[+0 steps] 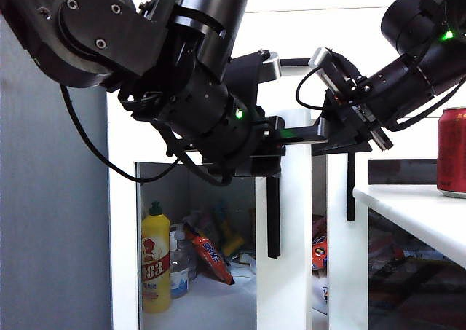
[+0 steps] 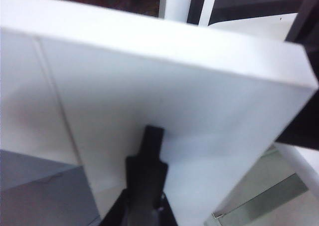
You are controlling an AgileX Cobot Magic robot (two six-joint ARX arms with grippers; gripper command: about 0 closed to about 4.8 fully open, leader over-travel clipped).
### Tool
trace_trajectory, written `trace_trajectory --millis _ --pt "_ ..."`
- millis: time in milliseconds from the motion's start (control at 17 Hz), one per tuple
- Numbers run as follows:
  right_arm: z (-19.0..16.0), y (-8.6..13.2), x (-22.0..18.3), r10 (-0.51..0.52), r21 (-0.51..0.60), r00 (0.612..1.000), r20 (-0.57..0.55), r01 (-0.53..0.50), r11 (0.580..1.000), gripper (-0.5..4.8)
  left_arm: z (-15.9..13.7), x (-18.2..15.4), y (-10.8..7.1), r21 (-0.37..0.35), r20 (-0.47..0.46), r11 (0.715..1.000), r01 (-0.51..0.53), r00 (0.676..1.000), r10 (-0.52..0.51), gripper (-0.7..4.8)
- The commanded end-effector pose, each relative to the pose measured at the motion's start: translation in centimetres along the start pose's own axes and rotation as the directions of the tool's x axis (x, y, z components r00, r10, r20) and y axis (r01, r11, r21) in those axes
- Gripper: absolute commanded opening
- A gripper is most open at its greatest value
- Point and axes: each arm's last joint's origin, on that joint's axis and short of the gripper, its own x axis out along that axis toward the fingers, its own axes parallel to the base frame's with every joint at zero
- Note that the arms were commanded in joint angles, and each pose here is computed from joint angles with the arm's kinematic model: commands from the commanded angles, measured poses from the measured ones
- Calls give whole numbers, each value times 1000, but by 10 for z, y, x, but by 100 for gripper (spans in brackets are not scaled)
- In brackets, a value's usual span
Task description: Open the left door of the white cabinet, pick up a can of beverage from the table on the right, place it inside the cabinet, and finally close the cabinet door.
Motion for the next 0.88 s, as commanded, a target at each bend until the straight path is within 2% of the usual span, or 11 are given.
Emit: trace_trajectory --millis 59,177,236,295,354,472,531,649,708,767,885 --pt "1 6 1 61 -3 998 -7 -61 998 -1 27 -2 5 -97 167 993 -67 982 83 -5" --pt "1 6 1 60 -4 998 -6 -61 998 -1 27 -2 5 -92 161 994 -65 984 79 -2" --pt "1 6 1 60 -4 998 -6 -61 998 -1 26 -1 5 -84 150 994 -66 986 78 81" --pt "1 6 1 60 -4 998 -7 -61 998 -1 24 -1 6 -61 140 996 -71 987 79 254" --pt "1 6 1 59 -8 998 -6 -59 998 -1 23 -1 5 -45 125 997 -67 990 72 366" --pt "1 5 0 55 -9 998 -5 -55 998 -1 17 -1 4 -4 66 1000 -21 998 22 387" --pt "1 5 0 56 -11 998 -5 -56 998 -1 15 -4 5 23 -3 1000 -11 1000 11 467" --pt "1 5 1 55 -10 998 -6 -55 998 -1 18 -15 3 22 -113 990 138 984 -135 479" --pt "1 5 1 55 -9 998 -6 -55 998 -1 20 -24 0 10 -176 968 250 954 -244 479" --pt "1 5 1 55 -11 998 -5 -55 998 -1 23 -39 -6 -41 -258 925 377 891 -374 479" --pt "1 5 1 59 -1 998 -7 -59 998 -1 29 -67 -16 -51 -351 897 439 833 -428 479"
